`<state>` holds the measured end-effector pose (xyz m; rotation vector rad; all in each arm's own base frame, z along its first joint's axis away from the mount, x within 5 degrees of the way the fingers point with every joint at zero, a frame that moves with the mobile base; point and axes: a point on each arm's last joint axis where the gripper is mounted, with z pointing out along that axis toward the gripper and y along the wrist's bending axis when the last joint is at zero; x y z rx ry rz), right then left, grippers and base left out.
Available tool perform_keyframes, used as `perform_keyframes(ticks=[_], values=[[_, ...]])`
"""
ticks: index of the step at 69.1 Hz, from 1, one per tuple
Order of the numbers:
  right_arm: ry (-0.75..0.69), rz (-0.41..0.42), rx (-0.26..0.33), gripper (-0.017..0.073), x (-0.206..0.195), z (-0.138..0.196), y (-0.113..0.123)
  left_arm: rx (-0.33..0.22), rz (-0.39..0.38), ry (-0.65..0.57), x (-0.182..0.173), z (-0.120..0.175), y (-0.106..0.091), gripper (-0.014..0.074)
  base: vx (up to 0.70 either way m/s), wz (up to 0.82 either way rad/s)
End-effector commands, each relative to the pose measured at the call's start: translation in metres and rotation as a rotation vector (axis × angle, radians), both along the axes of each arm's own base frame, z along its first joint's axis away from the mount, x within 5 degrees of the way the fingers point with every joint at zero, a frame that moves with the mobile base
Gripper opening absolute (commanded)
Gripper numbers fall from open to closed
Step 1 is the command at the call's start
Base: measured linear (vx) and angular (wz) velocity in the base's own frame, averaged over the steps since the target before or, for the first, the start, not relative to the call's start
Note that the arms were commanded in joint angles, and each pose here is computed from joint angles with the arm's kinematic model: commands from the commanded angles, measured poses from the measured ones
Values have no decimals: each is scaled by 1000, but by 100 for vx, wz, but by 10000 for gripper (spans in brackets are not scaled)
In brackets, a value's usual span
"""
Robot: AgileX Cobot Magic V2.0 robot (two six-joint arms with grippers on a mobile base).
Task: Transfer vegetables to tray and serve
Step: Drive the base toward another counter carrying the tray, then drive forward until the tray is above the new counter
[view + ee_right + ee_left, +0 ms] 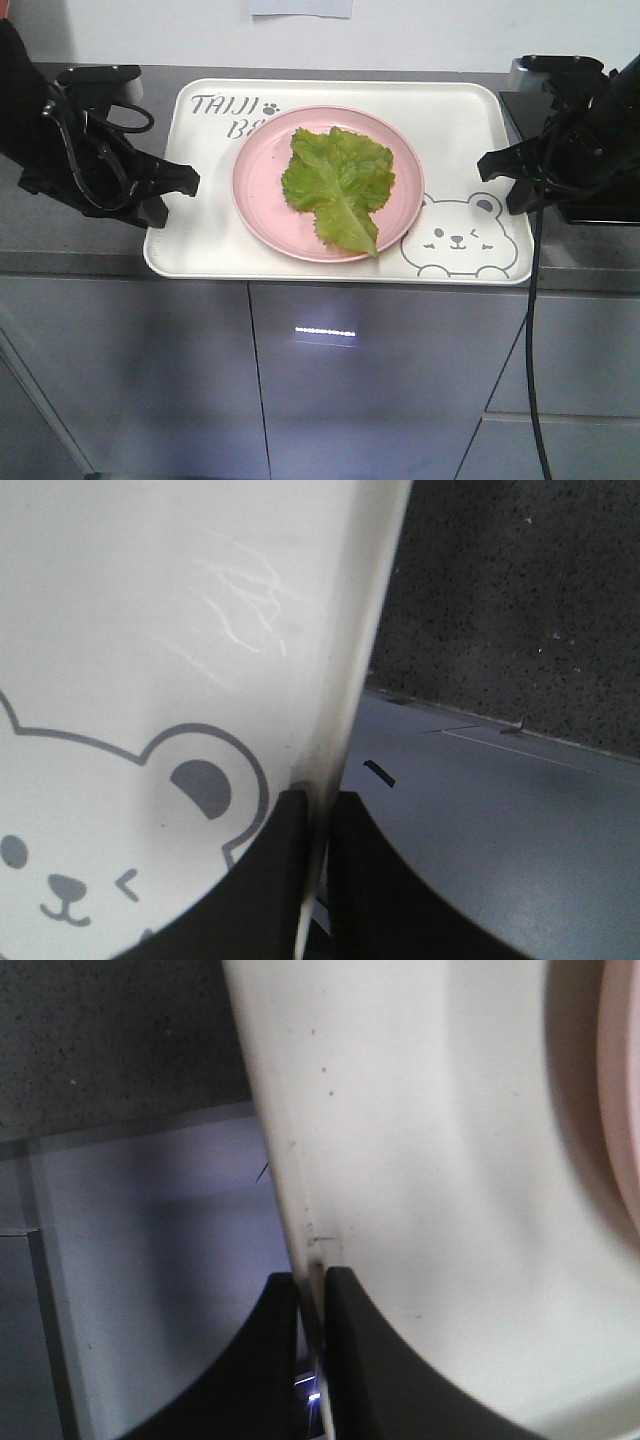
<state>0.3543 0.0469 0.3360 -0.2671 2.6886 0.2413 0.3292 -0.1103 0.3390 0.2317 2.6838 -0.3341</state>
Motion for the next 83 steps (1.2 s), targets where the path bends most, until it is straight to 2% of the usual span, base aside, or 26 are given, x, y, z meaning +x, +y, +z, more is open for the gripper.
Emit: perform_keyframes(ticks=[1,83], values=[[-111,28,76,-6,-9,28,9,-122,-27,-125,-9,31,-11,-6,11,-2],[-111,28,76,-6,-9,28,9,-122,-27,-125,-9,31,-11,-6,9,0]])
